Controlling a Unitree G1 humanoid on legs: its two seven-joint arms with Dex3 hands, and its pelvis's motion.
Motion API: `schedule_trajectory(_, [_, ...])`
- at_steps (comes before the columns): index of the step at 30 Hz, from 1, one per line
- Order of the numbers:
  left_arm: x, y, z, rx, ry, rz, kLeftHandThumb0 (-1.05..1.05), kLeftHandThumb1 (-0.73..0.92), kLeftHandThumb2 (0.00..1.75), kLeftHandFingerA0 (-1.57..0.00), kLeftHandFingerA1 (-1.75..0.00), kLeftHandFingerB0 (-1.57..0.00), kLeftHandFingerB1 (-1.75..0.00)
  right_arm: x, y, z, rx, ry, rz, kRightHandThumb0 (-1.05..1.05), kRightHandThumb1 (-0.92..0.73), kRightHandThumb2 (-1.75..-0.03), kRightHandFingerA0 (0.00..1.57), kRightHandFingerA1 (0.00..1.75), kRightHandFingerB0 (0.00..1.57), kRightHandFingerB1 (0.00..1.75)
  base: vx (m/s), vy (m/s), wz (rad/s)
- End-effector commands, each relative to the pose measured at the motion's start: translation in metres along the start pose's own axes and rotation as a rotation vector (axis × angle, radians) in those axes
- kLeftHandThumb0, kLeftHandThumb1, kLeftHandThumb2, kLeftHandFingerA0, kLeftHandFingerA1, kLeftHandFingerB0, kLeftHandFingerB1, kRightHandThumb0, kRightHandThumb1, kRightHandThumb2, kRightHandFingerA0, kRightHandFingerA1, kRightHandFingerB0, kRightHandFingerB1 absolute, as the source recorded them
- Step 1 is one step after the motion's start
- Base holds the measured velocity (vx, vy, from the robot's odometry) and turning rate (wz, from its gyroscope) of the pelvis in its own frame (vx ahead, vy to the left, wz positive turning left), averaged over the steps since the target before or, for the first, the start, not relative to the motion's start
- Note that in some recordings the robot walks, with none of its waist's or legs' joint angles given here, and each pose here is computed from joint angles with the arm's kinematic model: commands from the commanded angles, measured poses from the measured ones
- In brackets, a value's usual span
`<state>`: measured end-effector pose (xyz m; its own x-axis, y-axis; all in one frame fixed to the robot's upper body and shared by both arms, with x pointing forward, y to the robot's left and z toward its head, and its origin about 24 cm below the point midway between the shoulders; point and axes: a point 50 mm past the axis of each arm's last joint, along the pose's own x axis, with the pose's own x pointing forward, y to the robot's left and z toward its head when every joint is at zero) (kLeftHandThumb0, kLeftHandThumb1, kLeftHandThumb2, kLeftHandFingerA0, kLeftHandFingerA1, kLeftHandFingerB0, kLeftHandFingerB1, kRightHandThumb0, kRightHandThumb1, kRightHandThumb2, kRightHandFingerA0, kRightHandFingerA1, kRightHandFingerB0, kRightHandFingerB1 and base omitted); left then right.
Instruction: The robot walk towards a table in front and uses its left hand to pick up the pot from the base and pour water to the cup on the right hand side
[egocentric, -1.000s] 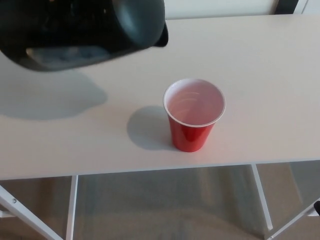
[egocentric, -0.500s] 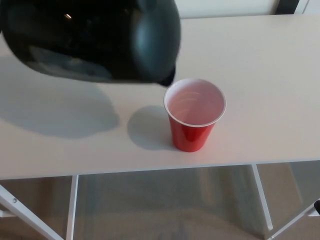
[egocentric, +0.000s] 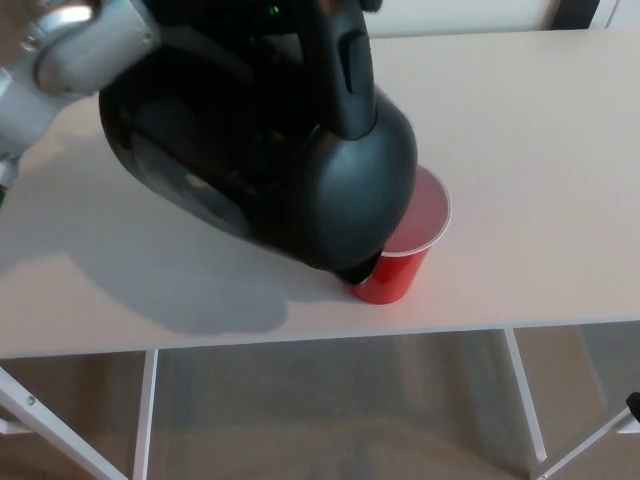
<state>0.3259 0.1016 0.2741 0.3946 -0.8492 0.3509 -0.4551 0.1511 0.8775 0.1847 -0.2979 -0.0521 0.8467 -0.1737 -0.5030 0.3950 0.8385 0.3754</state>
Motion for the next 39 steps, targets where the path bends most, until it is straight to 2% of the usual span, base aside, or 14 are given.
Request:
schedule_trajectory(1, [0.007,-0.003,0.012,0.18,-0.14,0.036,-0.22,0.51,0.55,-0.94,-1.45,-0.9,-1.09,0.001,-0.002,0.007,-0.026,-0.01,-0.021,-0.31,-0.71,-0.6,0.17,0.56,0.2,0.43,0.0,0.0,0.0])
schedule_trajectory(6, [0.007,-0.003,0.009,0.212,-0.142,0.021,-0.24,0.52,0.58,-0.88,-1.53,-0.86,-1.16,0.002,0.0,0.01,-0.033,-0.013,-0.014,-0.32,-0.68,-0.6,0.16,0.54,0.2,0.43,0.0,0.0,0.0])
schedule_trajectory(8, [0.007,-0.002,0.007,0.206,-0.141,0.018,-0.26,0.51,0.57,-0.94,-1.45,-0.93,-0.88,0.003,0.0,0.01,-0.025,-0.013,-0.017,-0.37,-0.58,-0.76,0.19,0.58,0.17,0.48,0.0,0.0,0.0])
schedule_trajectory(15, [0.005,0.01,-0.005,0.199,-0.111,0.068,-0.19,0.57,0.57,-0.88,-1.46,-0.85,-1.03,0.004,0.001,0.01,0.002,-0.015,-0.012,-0.26,-0.47,-0.94,0.19,0.61,0.13,0.54,0.0,0.0,0.0])
schedule_trajectory(20, [0.01,0.036,-0.02,0.185,-0.02,0.154,-0.2,0.56,0.59,-0.84,-1.52,-0.84,-0.91,0.005,0.0,0.008,0.0,-0.01,-0.005,-0.39,-0.58,-0.77,0.19,0.64,0.17,0.51,0.0,0.0,0.0])
schedule_trajectory(24, [0.013,0.052,-0.026,0.239,0.001,0.177,-0.24,0.58,0.59,-0.86,-1.41,-0.85,-0.7,0.003,-0.001,0.008,0.004,-0.008,-0.017,-0.27,-0.47,-0.94,0.19,0.61,0.15,0.55,0.0,0.0,0.0])
schedule_trajectory(25, [0.014,0.063,-0.029,0.253,0.02,0.207,-0.2,0.59,0.6,-0.84,-1.42,-0.84,-0.7,0.003,-0.002,0.007,-0.005,-0.005,-0.014,-0.3,-0.68,-0.6,0.17,0.58,0.2,0.44,0.0,0.0,0.0])
schedule_trajectory(29, [0.015,0.068,-0.03,0.257,0.029,0.22,-0.2,0.59,0.6,-0.84,-1.42,-0.84,-0.7,0.003,-0.002,0.007,-0.009,-0.003,-0.012,-0.3,-0.68,-0.6,0.17,0.58,0.2,0.44,0.0,0.0,0.0])
schedule_trajectory(30, [0.015,0.077,-0.034,0.277,0.049,0.252,-0.14,0.59,0.56,-0.76,-1.64,-0.7,-1.14,0.003,-0.002,0.007,-0.009,-0.003,-0.015,-0.29,-0.7,-0.6,0.19,0.6,0.21,0.44,0.0,0.0,0.0])
schedule_trajectory(32, [0.016,0.091,-0.039,0.305,0.084,0.306,-0.13,0.62,0.54,-0.75,-1.67,-0.59,-1.36,0.003,-0.001,0.007,-0.007,-0.001,-0.017,-0.3,-0.69,-0.6,0.18,0.6,0.2,0.43,0.0,0.0,0.0])
schedule_trajectory(33, [0.016,0.093,-0.04,0.3,0.1,0.308,-0.18,0.64,0.59,-0.76,-1.61,-0.64,-1.35,0.003,-0.001,0.008,-0.006,0.0,-0.017,-0.26,-0.46,-0.94,0.18,0.6,0.15,0.54,0.0,0.0,0.0])
schedule_trajectory(36, [0.016,0.093,-0.041,0.297,0.114,0.296,-0.18,0.64,0.59,-0.76,-1.61,-0.64,-1.35,0.003,-0.001,0.008,-0.003,0.0,-0.022,-0.26,-0.46,-0.94,0.18,0.6,0.15,0.54,0.0,0.0,0.0])
schedule_trajectory(37, [0.015,0.088,-0.041,0.303,0.109,0.285,-0.23,0.59,0.58,-0.83,-1.61,-0.8,-1.22,0.002,-0.002,0.007,-0.013,0.0,-0.014,-0.3,-0.69,-0.6,0.18,0.62,0.21,0.44,0.0,0.0,0.0])
schedule_trajectory(39, [0.015,0.086,-0.042,0.305,0.107,0.28,-0.23,0.59,0.58,-0.83,-1.61,-0.8,-1.22,0.002,-0.002,0.007,-0.017,0.0,-0.011,-0.3,-0.69,-0.6,0.18,0.62,0.21,0.44,0.0,0.0,0.0])
